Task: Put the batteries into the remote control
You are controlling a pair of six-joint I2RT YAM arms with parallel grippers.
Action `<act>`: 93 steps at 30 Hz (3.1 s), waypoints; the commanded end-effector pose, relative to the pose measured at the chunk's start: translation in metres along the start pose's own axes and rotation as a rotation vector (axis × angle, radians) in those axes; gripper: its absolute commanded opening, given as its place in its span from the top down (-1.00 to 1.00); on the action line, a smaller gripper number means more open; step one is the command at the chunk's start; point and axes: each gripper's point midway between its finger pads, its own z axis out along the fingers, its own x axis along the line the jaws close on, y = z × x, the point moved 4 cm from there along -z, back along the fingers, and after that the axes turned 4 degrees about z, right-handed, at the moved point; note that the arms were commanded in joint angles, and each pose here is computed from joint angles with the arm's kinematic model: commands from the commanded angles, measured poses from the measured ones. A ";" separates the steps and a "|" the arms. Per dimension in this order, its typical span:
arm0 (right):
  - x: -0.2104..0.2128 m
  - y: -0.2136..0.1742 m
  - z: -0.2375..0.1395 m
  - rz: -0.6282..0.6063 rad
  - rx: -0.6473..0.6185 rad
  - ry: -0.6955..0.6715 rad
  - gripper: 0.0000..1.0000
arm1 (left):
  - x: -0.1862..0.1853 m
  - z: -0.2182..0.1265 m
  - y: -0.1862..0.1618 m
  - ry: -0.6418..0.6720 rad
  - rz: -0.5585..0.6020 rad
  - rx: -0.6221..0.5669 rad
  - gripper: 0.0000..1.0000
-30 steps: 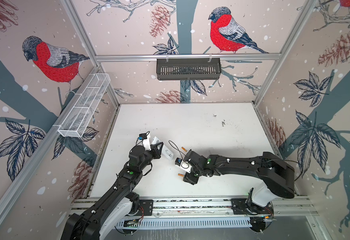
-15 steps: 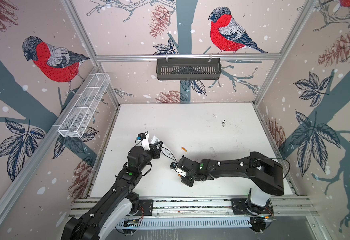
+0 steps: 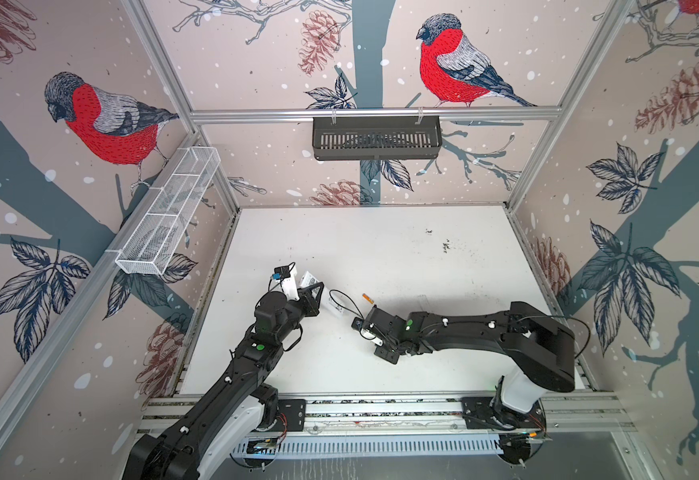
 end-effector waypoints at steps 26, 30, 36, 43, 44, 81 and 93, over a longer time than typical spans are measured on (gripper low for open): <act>-0.111 0.018 -0.040 0.769 -0.105 0.080 -0.39 | 0.001 0.003 0.005 -0.027 -0.019 -0.030 1.00; -0.120 0.021 -0.040 0.993 -0.083 0.226 -0.36 | 0.001 0.004 0.005 -0.039 -0.028 -0.030 1.00; -0.149 0.017 -0.028 1.258 -0.110 0.292 -0.27 | 0.000 0.002 0.008 -0.056 -0.034 -0.049 1.00; -0.182 0.014 -0.007 1.208 -0.099 0.173 -0.30 | 0.000 -0.004 0.010 -0.055 -0.033 -0.074 1.00; -0.186 0.011 -0.003 1.206 -0.082 0.150 -0.29 | 0.000 -0.005 0.010 -0.056 -0.033 -0.074 1.00; -0.152 -0.004 0.036 0.916 0.072 0.192 -0.23 | 0.001 -0.003 0.013 -0.047 -0.030 -0.074 1.00; -0.201 0.020 0.016 0.938 -0.073 0.136 -0.29 | 0.000 -0.005 0.015 -0.043 -0.026 -0.077 1.00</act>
